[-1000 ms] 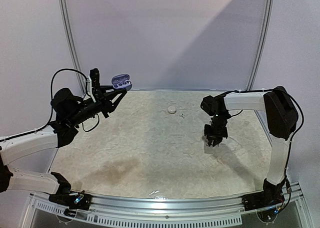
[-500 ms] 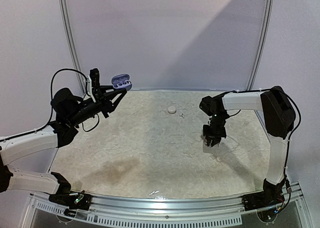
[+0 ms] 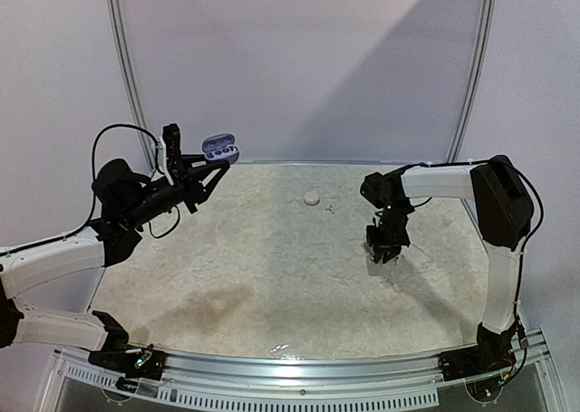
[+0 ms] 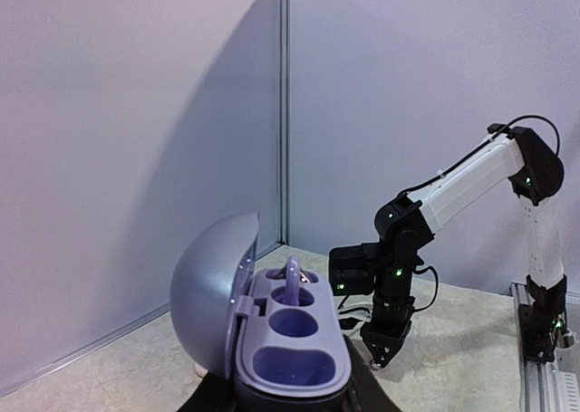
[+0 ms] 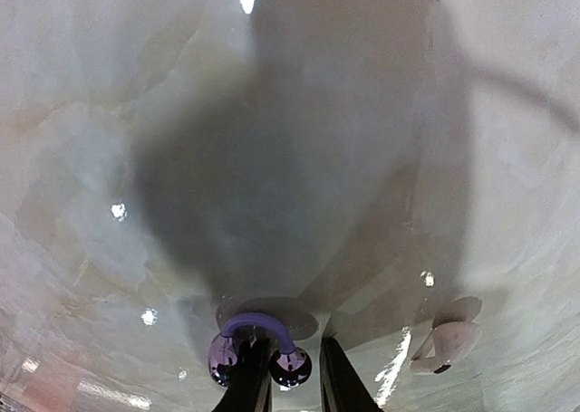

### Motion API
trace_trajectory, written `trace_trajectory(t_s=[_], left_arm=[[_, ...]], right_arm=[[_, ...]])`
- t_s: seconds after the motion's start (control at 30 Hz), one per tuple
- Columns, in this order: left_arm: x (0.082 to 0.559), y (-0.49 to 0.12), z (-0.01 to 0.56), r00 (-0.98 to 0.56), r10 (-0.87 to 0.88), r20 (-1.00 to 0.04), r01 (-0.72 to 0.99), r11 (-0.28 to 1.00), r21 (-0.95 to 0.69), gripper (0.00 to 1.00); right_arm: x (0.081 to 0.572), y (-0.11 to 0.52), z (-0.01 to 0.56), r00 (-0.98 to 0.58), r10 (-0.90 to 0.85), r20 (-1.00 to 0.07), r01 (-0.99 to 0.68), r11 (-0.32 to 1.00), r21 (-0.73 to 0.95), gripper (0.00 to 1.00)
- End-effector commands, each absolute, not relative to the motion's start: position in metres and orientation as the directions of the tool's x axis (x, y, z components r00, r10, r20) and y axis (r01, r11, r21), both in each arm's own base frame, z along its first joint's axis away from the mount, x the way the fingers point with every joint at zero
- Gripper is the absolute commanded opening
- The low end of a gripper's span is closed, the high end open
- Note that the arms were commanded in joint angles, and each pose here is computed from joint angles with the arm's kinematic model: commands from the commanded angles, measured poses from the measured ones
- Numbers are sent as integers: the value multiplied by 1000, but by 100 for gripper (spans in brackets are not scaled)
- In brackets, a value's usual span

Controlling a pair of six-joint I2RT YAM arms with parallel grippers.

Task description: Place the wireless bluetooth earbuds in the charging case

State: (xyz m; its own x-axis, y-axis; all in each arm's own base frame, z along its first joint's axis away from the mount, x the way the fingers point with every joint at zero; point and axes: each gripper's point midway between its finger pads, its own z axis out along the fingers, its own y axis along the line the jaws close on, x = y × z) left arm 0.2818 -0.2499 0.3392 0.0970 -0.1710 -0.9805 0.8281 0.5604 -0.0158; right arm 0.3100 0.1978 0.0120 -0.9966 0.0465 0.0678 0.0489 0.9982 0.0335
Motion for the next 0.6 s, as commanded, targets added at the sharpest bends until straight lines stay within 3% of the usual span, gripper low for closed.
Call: trace_trajectory(t_s=[0.0,0.23,0.57], left_arm=[[282,-243,340,116,-169,-979,817,577,-3,0],[282,-244,339,113,-170,-979,817,577,-6,0],[282,-243,340,118,-166,-979,816,578,1,0]], right_arm=[[315,198,13,-999,-8,47,-6,999,34,19],[324,202,41,-999,-42,-19,-43,997,56,20],[330,199,30,-998,-55,7,-54,998,31,21]])
